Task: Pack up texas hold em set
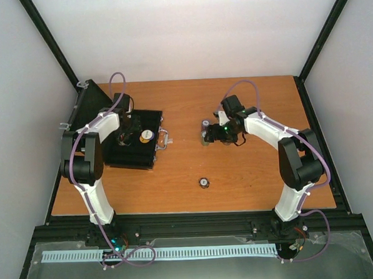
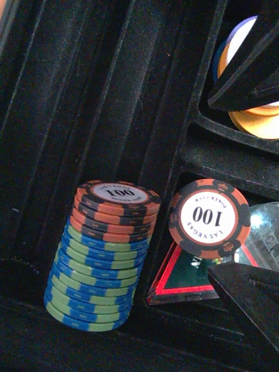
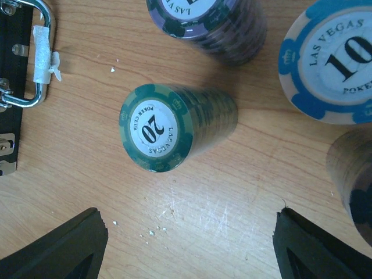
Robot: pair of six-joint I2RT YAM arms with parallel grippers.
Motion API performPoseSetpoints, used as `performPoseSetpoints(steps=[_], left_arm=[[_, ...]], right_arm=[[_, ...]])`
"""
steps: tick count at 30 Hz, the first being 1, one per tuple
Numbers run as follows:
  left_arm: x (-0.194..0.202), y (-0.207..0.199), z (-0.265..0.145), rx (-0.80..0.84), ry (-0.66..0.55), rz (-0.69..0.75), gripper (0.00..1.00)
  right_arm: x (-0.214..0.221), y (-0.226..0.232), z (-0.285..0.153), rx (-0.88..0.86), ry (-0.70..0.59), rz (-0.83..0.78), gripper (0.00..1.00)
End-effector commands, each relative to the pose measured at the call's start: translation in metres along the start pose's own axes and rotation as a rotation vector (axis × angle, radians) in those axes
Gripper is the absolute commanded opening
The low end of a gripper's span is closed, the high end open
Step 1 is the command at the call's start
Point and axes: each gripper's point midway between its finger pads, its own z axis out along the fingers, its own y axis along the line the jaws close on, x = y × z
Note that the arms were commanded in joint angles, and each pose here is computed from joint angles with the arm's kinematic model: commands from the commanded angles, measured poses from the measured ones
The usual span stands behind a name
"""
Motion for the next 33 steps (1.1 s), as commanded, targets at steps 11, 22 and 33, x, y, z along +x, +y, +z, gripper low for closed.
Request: performPoseSetpoints(steps=[11,22,33], left_arm=[[0.000,0.005,0.014,-0.017,-0.018,-0.028,0.74],[0.005,0.005,0.027,-0.020,0.015,-0.029,0.70],[0.006,0.005,0.028,-0.018,0.023,-0.026,0.42]], right_arm=[[-0.004,0.002,-0.008,-0.006,-0.034,0.024,0.79],[0.002,-0.001,-0.013,0.004,-0.041,0.028,0.79],[0.002,0.000,-0.014,0.003,-0.045,0.024,0.79]])
